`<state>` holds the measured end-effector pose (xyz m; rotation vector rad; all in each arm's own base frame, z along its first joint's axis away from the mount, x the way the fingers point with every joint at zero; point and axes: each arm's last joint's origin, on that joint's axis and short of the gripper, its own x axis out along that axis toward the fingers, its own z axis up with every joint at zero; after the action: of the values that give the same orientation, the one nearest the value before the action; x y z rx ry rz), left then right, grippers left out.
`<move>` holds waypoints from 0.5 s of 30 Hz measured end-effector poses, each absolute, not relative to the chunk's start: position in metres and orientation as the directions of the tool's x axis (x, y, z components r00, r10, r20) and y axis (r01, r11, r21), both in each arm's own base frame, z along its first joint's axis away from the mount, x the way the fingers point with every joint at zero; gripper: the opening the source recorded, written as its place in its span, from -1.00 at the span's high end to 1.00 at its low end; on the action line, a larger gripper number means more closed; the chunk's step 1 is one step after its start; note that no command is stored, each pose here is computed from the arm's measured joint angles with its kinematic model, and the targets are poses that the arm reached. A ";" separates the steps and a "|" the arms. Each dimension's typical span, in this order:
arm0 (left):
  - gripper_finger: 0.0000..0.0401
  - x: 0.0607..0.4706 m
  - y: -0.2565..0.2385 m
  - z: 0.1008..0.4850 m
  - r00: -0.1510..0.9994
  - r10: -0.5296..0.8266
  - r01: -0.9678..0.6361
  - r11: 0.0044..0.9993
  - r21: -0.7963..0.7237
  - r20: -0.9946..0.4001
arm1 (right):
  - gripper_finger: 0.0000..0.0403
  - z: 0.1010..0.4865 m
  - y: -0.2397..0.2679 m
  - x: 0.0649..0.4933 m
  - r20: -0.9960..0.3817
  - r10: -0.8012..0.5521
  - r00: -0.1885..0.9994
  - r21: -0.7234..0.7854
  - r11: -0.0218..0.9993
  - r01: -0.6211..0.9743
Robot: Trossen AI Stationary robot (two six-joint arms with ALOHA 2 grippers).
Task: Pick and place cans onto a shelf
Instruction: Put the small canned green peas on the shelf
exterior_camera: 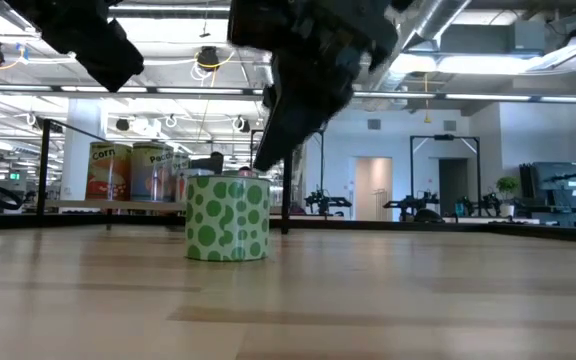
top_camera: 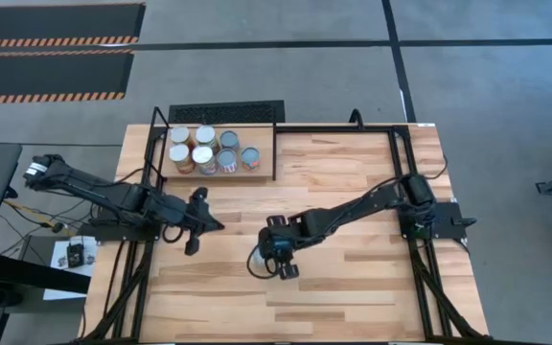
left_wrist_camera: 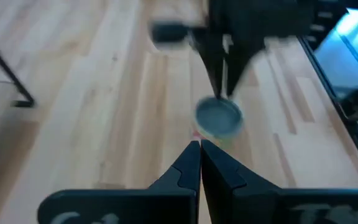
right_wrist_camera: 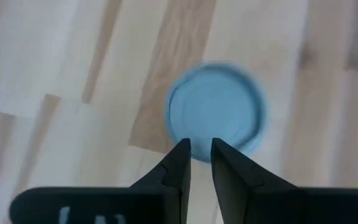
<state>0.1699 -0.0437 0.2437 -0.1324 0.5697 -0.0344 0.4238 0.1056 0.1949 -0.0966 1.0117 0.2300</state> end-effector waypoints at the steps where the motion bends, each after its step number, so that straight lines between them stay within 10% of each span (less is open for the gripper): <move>1: 1.00 0.170 -0.045 0.242 0.835 -0.086 0.011 0.990 -0.138 -0.543 | 0.58 0.202 0.104 0.423 -0.844 0.143 0.517 0.023 0.972 -0.232; 15: 1.00 0.202 -0.084 0.225 0.834 -0.220 0.184 0.976 -0.120 -0.506 | 0.93 0.251 0.087 0.373 -0.743 0.121 0.659 0.132 0.991 -0.034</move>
<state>0.2022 -0.0845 0.2253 -0.0678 0.5433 -0.2138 0.3726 0.0870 0.2509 0.1098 0.8478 0.0877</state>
